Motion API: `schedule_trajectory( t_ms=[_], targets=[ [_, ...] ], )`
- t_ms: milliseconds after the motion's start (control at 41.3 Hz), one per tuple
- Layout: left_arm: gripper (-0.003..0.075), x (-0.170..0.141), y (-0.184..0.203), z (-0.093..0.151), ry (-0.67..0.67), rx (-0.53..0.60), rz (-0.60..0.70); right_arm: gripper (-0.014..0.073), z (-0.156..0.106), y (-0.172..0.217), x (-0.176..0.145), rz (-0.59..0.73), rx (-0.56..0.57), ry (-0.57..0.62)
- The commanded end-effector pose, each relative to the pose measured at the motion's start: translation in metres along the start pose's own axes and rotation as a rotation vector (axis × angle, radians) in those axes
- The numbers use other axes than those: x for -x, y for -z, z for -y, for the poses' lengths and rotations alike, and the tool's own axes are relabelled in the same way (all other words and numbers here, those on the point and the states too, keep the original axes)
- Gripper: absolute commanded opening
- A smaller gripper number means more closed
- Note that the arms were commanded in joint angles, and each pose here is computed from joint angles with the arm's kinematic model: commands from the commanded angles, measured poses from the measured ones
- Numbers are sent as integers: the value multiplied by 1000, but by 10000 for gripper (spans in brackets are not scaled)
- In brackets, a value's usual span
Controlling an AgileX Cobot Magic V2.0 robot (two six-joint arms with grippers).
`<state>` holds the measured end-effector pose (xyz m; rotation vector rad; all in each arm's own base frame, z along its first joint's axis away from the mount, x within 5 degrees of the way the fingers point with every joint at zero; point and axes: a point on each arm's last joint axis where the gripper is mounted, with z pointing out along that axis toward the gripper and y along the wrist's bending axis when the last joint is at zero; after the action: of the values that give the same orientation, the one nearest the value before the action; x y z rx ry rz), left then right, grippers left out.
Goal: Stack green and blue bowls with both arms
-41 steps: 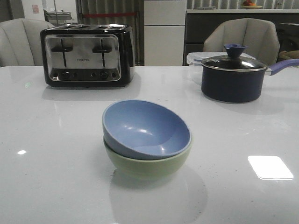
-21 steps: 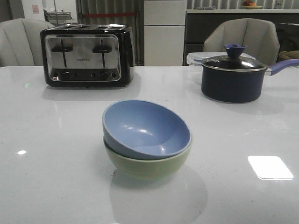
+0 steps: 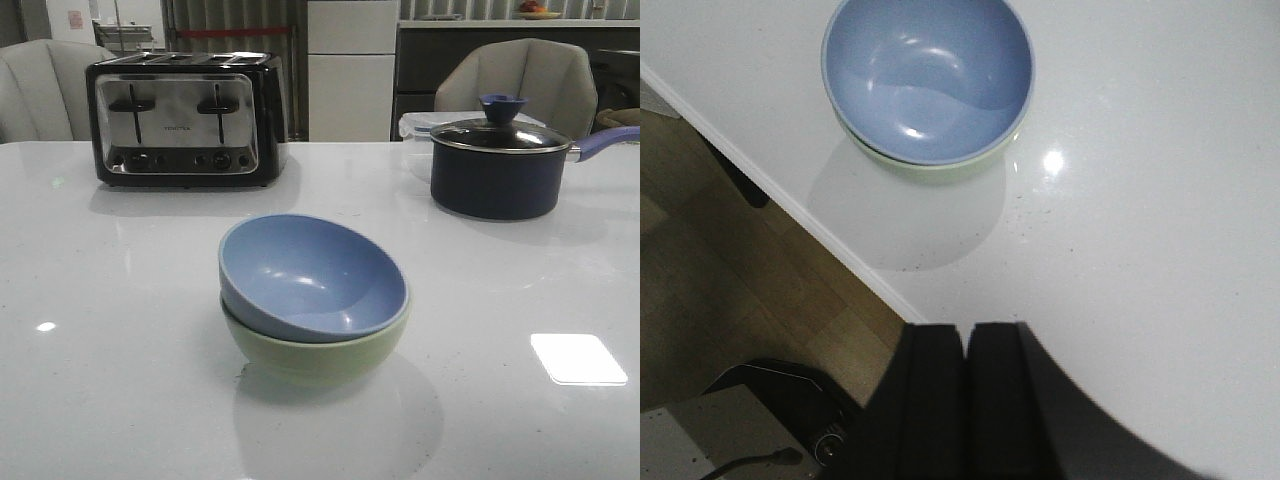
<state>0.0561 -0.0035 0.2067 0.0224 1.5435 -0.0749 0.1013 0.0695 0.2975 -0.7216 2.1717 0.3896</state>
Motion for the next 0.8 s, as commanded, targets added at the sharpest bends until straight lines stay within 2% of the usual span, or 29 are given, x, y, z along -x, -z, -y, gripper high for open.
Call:
schedule_trajectory(
  t_ms=[0,145,775],
  targets=[
    [93,8,2,0,14,0,110,53,1,6,12,86,-14,1],
    [93,11,2,0,14,0,142,53,1,6,12,86,-14,1],
    [93,10,2,0,14,-2,134,53,1,6,12,86,-14,1]
  ],
)
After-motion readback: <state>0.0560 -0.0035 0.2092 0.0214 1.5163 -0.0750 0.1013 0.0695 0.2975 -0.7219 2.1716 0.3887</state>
